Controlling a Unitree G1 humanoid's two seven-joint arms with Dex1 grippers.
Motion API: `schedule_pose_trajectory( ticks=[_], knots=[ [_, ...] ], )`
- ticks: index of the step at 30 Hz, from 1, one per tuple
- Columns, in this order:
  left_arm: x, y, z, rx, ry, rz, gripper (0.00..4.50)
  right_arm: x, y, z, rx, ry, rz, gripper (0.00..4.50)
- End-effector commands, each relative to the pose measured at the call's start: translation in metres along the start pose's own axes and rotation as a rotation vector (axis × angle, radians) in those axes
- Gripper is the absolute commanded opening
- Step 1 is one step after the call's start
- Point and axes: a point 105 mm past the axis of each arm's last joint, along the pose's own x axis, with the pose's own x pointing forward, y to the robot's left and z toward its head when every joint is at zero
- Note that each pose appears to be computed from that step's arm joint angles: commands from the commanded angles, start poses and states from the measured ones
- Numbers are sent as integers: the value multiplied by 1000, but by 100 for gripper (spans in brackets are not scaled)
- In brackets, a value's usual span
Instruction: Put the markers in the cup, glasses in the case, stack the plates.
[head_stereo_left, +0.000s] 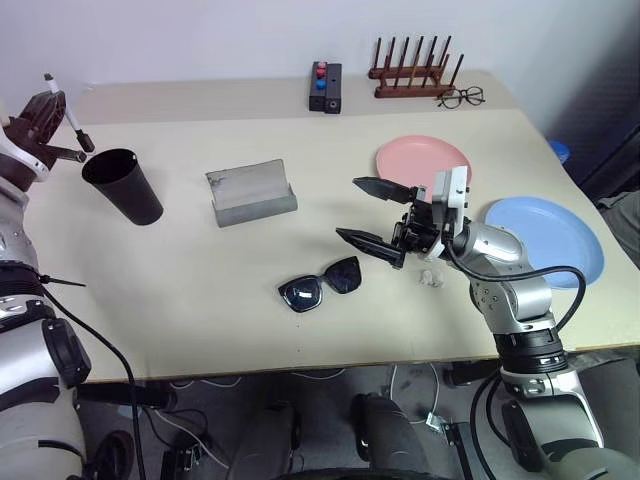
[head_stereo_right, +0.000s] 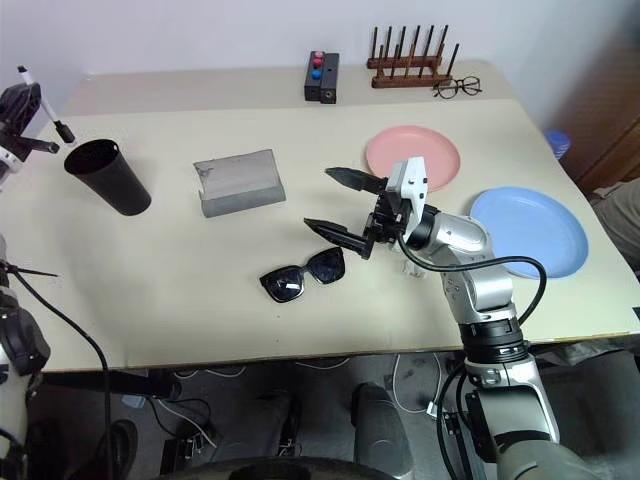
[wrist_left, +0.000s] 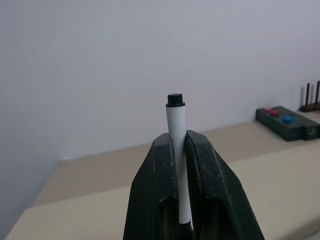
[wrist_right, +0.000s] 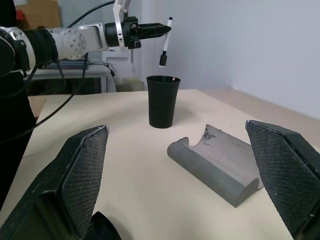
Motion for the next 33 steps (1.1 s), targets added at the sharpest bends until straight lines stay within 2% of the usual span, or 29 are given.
schedule_pose_trajectory(
  ticks=[1,9,12,19,26,29,33],
  knots=[
    [0,5,6,-12,-48,34,2,-1,-2,16,-46,-35,-7,450],
    [-6,6,-12,-10,2,43,2,-4,-1,14,-51,-22,-10,450],
    [-8,5,-17,-25,11,45,106,-4,-1,14,-50,-21,-10,450],
    [-6,3,-10,-30,-5,26,447,-3,-1,14,-51,-22,-4,450],
    [4,-16,8,-46,-38,-98,447,-4,-2,13,-50,-18,-8,450],
    [14,-47,15,-97,-23,-267,447,-9,-13,10,-79,-2,-56,450],
    [25,-98,17,-134,29,-509,447,-23,-48,9,-198,59,-187,450]
  ],
)
